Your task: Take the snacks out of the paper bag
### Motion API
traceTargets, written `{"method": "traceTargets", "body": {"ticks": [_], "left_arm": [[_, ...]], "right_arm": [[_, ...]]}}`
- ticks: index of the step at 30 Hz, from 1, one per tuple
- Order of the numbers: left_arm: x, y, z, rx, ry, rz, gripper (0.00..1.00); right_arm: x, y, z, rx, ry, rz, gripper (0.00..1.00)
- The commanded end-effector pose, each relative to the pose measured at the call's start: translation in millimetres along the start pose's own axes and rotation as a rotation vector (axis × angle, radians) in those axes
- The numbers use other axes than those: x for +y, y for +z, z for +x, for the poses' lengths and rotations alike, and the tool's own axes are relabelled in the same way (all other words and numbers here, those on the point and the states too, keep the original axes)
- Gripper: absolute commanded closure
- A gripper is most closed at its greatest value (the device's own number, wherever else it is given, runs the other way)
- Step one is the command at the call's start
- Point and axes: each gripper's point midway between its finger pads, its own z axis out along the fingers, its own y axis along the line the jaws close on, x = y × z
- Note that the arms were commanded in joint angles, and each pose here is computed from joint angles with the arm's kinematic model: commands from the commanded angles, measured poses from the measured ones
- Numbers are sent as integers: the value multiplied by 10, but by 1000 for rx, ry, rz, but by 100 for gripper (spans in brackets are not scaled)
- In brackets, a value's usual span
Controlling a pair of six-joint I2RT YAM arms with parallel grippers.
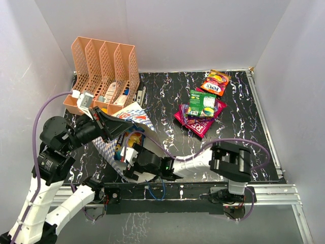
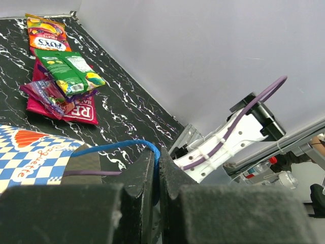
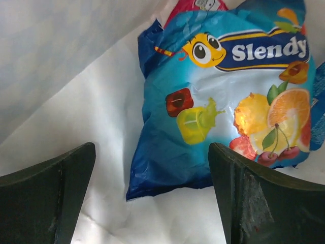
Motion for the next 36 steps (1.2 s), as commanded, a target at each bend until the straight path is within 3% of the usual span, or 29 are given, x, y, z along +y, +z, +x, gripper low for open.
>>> {"method": "traceTargets", "body": {"ticks": [1, 6, 11, 17, 24, 27, 36], "left_arm": [[-139, -72, -7, -21, -1, 56, 100], [-116, -88, 64, -12, -10, 58, 100], [-101, -139, 76, -7, 7, 32, 100], [-79, -182, 101, 0, 12, 8, 100], [9, -186, 163, 4, 5, -23, 100], [59, -171, 194, 12, 2, -36, 100], [127, -136, 239, 19, -11, -48, 100]], "right_arm": [[-173, 187, -337, -113, 18, 108, 2], [-495, 320, -75, -41, 7, 326, 2], [-675, 348, 130, 5, 21, 435, 3], [-822, 276, 147, -15, 138, 480, 53], [-820, 163, -204, -78, 142, 434, 85], [-866, 70, -411, -114, 145, 436, 93], [-964, -321, -985, -239, 185, 416, 93]]}}
